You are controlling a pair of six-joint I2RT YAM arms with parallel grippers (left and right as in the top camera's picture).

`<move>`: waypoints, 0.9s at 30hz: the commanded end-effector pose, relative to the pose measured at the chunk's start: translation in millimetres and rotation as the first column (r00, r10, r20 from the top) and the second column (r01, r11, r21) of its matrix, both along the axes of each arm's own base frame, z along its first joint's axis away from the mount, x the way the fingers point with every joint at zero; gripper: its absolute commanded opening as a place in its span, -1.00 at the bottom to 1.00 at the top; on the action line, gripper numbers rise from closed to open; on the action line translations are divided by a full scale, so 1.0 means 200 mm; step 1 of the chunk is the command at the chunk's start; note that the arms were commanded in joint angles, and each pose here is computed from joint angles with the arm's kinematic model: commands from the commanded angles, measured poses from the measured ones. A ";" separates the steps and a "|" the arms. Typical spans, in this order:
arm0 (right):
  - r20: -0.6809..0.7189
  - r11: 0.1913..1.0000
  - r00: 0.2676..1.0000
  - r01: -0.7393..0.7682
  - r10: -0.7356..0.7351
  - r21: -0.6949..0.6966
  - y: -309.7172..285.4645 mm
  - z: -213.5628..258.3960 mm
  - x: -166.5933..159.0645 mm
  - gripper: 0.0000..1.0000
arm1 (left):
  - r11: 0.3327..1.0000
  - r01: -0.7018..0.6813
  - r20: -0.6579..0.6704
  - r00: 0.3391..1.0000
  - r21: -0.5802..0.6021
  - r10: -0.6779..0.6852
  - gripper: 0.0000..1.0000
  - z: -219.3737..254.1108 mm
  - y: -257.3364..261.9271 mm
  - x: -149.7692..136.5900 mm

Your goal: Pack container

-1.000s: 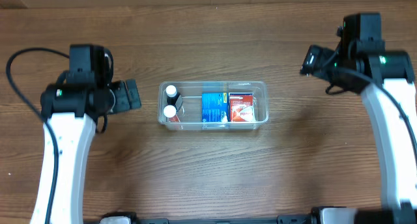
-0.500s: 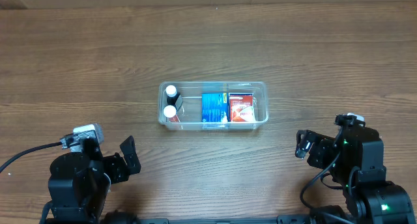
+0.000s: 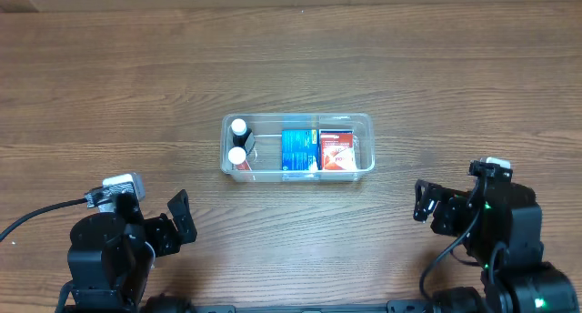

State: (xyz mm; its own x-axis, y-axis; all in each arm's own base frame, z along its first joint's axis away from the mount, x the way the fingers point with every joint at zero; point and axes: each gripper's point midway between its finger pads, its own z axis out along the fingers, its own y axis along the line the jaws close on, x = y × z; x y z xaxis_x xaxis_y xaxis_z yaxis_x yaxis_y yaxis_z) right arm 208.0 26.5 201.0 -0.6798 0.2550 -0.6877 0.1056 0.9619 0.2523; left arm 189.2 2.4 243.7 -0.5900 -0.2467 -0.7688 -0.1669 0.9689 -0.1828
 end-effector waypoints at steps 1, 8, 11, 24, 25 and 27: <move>0.160 0.986 0.978 -0.112 0.131 -0.125 0.02 0.03 0.04 1.00 | 1.000 0.003 -0.004 1.000 -0.016 -0.003 1.00 -0.02 -0.01 0.00; 0.504 0.988 0.852 -0.092 0.143 -0.124 0.05 -0.05 0.11 1.00 | 1.000 0.003 -0.004 1.000 -0.016 -0.003 1.00 -0.02 -0.01 0.00; 0.647 0.990 0.751 -0.073 0.132 -0.117 0.05 -0.04 0.14 1.00 | 1.000 0.004 -0.004 1.000 -0.016 -0.004 1.00 -0.02 -0.01 0.00; 0.670 0.993 0.734 -0.043 0.107 -0.112 0.03 -0.16 0.18 1.00 | 1.000 0.004 -0.004 1.000 -0.016 -0.004 1.00 -0.02 -0.01 0.00; 0.670 0.993 0.734 -0.043 0.108 -0.113 0.03 -0.16 0.18 1.00 | 1.000 0.004 -0.004 1.000 -0.016 -0.004 1.00 -0.02 -0.01 0.00; 0.670 0.993 0.734 -0.043 0.108 -0.113 0.03 -0.16 0.18 1.00 | 1.000 0.003 -0.004 1.000 -0.016 -0.003 1.00 -0.02 -0.01 0.00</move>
